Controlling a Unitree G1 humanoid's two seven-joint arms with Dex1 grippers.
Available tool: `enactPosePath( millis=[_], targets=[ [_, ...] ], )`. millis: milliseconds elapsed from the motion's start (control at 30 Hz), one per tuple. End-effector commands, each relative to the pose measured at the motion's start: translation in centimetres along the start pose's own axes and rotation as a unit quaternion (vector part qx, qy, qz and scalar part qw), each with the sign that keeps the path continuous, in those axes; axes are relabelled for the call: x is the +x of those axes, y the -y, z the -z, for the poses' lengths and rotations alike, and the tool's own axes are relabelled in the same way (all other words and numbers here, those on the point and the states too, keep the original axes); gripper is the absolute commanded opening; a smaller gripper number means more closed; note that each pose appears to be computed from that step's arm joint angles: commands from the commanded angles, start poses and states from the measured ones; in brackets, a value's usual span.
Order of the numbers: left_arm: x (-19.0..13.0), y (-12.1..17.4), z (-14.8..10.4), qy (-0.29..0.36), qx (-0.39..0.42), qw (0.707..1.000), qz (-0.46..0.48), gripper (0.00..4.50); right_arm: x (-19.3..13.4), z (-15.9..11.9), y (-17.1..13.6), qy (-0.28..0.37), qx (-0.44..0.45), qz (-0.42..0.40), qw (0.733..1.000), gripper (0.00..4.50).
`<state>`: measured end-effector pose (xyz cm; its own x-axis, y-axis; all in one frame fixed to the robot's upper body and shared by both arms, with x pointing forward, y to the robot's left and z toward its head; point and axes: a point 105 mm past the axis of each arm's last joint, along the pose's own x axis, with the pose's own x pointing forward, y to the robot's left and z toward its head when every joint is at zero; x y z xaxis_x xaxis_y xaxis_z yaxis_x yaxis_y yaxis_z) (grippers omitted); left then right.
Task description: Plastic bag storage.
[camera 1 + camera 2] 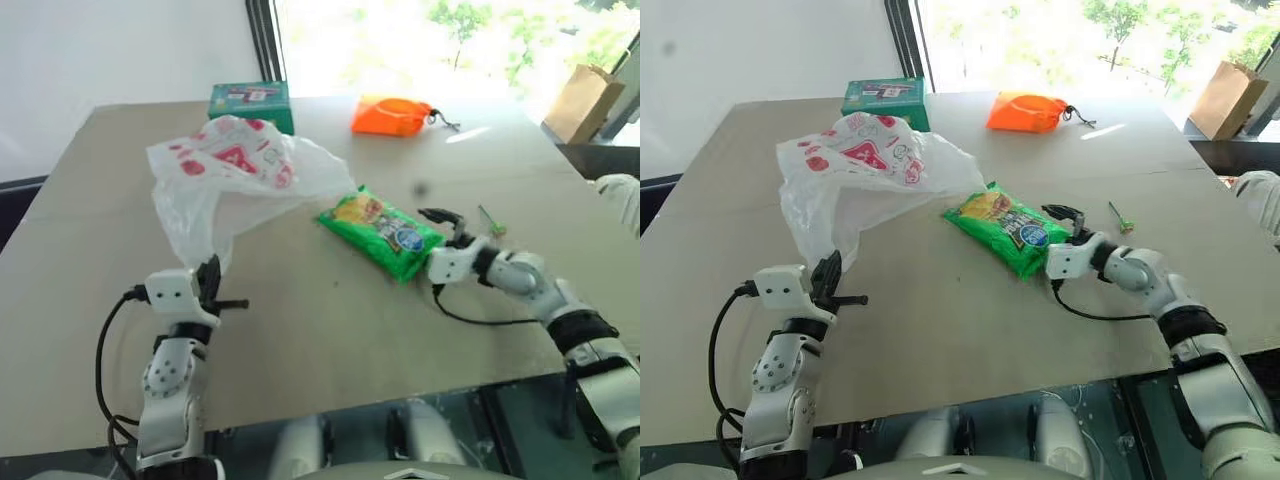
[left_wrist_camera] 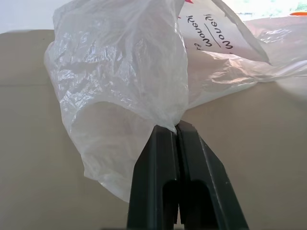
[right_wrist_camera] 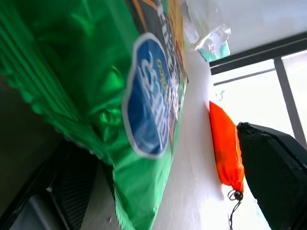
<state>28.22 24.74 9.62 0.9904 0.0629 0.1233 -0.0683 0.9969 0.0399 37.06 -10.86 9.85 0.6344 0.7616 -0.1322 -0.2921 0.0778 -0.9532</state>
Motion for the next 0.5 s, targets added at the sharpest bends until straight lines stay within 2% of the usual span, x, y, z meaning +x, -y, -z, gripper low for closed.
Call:
enactPosePath(
  millis=[33, 100, 167, 200, 433, 467, 500],
  targets=[
    [0.3, 0.1, -1.6, 0.030, 0.006, 1.000, 0.002, 0.03, 2.0, -1.0, -2.5, 0.013, -0.012, -0.041, 0.999, 4.50],
    [0.4, 0.1, -1.5, 0.030, 0.006, 1.000, 0.003, 0.03, 2.7, -1.3, -2.7, 0.017, -0.008, -0.044, 0.999, 4.50],
    [0.4, 0.3, -1.5, 0.031, 0.005, 0.999, 0.005, 0.00, 3.1, -1.5, -2.9, 0.022, -0.006, -0.044, 0.999, 3.96],
    [0.4, 0.4, -1.5, 0.031, 0.005, 0.999, 0.007, 0.00, 3.2, -1.6, -2.9, 0.024, -0.006, -0.045, 0.999, 3.61],
    [0.3, 0.7, -1.5, 0.031, 0.001, 0.999, 0.017, 0.00, 2.9, -1.5, -3.3, 0.027, 0.000, -0.045, 0.999, 0.25],
    [0.2, 0.8, -1.5, 0.031, -0.001, 0.999, 0.020, 0.00, 2.8, -1.5, -3.1, 0.030, 0.002, -0.040, 0.999, 0.03],
    [0.2, 1.1, -1.6, 0.032, -0.004, 0.999, 0.027, 0.00, 2.7, -1.7, -2.6, 0.038, 0.006, -0.029, 0.999, 0.03]
  ],
)
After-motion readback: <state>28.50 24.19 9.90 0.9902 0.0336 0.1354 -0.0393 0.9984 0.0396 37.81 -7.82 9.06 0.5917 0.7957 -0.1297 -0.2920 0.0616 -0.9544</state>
